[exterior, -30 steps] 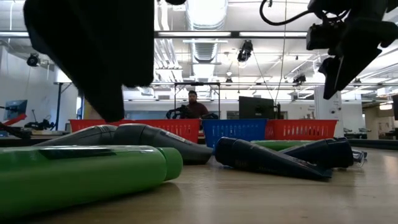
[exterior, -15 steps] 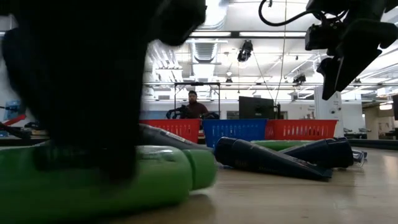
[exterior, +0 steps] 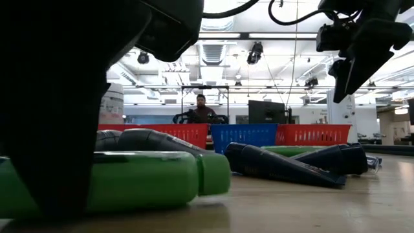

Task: Pick & Place Travel size toiletries
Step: Put the green shampoo into the left red bin

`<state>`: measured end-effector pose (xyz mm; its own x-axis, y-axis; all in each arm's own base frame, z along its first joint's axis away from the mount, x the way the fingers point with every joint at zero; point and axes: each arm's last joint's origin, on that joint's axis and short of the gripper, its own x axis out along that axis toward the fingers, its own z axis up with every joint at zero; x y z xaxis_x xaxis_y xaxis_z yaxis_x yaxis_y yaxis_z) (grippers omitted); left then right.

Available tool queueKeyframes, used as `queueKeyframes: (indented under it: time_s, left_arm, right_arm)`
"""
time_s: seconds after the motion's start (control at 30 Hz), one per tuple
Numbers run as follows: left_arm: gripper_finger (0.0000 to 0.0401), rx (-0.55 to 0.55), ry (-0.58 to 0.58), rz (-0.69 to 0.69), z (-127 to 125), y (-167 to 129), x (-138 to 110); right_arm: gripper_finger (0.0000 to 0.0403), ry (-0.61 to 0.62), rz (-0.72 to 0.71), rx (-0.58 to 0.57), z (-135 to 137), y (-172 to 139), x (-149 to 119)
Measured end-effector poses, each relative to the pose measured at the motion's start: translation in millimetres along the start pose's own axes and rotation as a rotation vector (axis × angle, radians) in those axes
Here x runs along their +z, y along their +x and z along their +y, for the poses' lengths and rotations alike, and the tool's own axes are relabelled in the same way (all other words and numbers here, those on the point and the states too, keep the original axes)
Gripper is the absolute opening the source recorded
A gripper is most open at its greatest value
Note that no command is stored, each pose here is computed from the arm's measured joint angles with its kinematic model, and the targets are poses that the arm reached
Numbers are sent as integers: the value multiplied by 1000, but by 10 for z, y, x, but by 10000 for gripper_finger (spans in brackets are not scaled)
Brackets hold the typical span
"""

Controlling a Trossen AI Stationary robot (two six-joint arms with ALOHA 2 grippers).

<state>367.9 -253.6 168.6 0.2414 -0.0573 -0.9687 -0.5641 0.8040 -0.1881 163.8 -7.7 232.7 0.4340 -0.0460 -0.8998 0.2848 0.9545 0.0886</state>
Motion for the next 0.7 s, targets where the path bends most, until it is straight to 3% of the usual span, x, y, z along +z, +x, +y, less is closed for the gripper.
queueKeyframes:
  time_s: [0.13,0.27,0.37,0.53,0.7]
  left_arm:
    - [162,-16,-1,-35,15,-100,69]
    - [155,-10,-80,-146,108,-438,197]
    - [166,62,-266,-279,297,-725,299]
    - [180,178,-766,-480,907,-1090,450]
    - [157,194,-884,-505,1491,-1141,564]
  right_arm:
    - [317,13,-1,0,1,-3,3]
    - [315,15,-5,1,2,-8,9]
    - [319,15,-5,1,2,-8,9]
    - [336,15,-20,6,6,-8,23]
    - [352,13,-33,10,9,-8,35]
